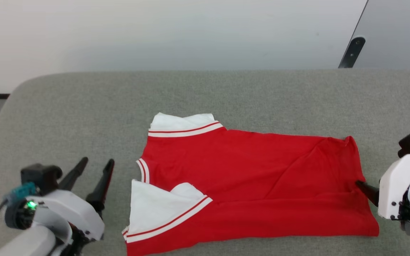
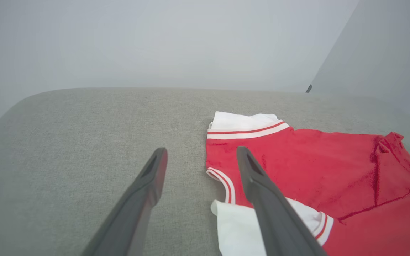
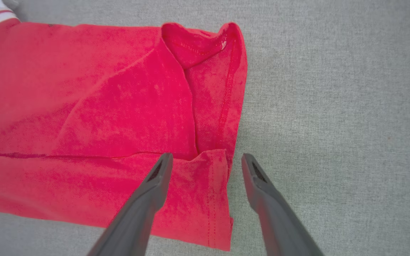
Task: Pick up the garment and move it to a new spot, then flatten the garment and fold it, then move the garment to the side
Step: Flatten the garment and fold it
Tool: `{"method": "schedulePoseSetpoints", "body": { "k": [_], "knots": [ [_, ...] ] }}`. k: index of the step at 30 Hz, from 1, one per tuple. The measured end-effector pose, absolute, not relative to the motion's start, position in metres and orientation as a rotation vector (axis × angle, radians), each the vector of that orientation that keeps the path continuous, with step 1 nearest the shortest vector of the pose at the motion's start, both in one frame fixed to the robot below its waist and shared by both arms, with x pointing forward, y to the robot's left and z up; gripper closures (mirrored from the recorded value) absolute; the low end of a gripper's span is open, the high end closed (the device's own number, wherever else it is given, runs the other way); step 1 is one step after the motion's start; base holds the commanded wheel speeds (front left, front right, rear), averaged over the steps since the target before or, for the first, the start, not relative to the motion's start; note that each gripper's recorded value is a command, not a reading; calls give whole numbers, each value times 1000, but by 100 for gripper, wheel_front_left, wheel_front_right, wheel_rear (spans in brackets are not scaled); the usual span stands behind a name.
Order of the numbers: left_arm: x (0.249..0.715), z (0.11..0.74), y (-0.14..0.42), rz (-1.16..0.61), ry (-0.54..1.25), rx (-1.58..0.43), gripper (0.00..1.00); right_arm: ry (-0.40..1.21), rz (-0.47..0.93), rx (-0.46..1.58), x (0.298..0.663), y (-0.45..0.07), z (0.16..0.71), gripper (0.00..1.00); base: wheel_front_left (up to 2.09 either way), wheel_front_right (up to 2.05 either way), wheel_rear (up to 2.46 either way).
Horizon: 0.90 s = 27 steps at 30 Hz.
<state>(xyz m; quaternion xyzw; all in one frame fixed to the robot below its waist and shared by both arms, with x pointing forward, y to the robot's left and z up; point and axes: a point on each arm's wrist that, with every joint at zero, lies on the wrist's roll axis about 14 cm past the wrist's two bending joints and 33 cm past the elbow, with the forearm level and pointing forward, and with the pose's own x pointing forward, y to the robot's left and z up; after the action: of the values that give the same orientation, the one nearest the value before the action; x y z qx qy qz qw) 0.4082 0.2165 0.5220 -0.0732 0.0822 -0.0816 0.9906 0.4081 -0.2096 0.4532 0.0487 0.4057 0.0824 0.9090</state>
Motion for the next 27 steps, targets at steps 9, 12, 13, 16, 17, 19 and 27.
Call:
{"method": "schedulePoseSetpoints", "body": {
  "k": [9,12,13,16,17,19,27],
  "knots": [
    [378,538,213,-107,6,-189,0,360,258,84,409,-190,519,0,0,0,0],
    [366,536,212,-116,-13,-178,0,195,268,49,403,-187,539,0,0,0,0],
    [363,538,211,-121,-27,-171,0,143,269,40,401,-187,544,0,0,0,0],
    [361,547,210,-120,-78,-178,0,18,254,9,392,-190,553,0,0,0,0],
    [361,552,208,-128,-99,-170,0,-6,251,0,388,-190,553,0,0,0,0],
    [361,560,206,-134,-143,-151,0,-46,236,-11,381,-191,550,0,0,0,0],
    [360,554,200,-158,-165,-187,0,-143,145,24,360,-207,550,0,0,0,0]
  ]
}}
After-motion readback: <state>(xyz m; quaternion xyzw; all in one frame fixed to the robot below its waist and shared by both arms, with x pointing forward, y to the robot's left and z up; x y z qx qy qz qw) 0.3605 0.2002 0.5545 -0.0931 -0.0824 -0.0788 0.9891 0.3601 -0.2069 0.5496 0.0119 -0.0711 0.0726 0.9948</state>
